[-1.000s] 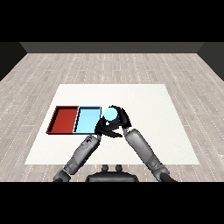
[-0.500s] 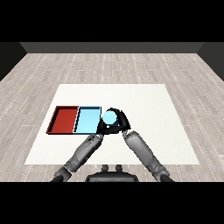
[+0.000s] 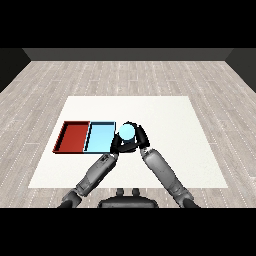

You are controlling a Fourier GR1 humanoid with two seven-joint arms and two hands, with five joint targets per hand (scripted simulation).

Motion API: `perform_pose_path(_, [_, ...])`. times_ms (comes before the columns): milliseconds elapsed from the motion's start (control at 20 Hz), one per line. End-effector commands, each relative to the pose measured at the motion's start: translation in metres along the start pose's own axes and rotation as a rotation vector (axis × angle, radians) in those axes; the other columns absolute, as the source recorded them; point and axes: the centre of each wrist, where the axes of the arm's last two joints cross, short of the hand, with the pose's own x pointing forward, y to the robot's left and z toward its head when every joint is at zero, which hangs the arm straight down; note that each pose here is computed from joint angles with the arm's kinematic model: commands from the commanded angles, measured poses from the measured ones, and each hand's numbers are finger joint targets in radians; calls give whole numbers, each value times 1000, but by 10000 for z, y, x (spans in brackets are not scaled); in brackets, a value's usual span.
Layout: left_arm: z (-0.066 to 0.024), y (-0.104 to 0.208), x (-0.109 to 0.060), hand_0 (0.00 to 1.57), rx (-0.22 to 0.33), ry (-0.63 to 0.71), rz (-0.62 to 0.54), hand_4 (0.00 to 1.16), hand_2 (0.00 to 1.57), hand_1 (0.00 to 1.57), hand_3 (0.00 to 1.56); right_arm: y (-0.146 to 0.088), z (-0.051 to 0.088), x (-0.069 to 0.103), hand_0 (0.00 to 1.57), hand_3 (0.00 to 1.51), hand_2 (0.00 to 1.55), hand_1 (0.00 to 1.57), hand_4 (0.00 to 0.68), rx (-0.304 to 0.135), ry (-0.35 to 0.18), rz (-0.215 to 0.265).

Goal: Pick the blue can and put it in the blue box

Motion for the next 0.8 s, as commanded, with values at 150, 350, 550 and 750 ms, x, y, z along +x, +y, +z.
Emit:
perform_pose_path(150, [5, 38, 32, 1571, 43, -40, -5, 1128, 1571, 1571, 1488, -51, 22, -75, 0, 0, 0, 0, 0, 17, 21, -10])
perform_pose_path(350, [-28, 133, 3, 1571, 37, -29, 2, 1128, 1571, 1571, 1488, -56, 25, -78, 0, 0, 0, 0, 0, 17, 21, -10])
perform_pose_path(550, [-41, 146, -31, 1571, 52, -48, -26, 1130, 1571, 1571, 1490, -60, -203, 37, 0, 0, 0, 0, 0, 52, 5, 27])
perform_pose_path(750, [9, 184, 103, 1571, 46, -62, -62, 1133, 1571, 1571, 1488, -324, 217, -94, 0, 0, 0, 0, 0, 2, -1, -5])
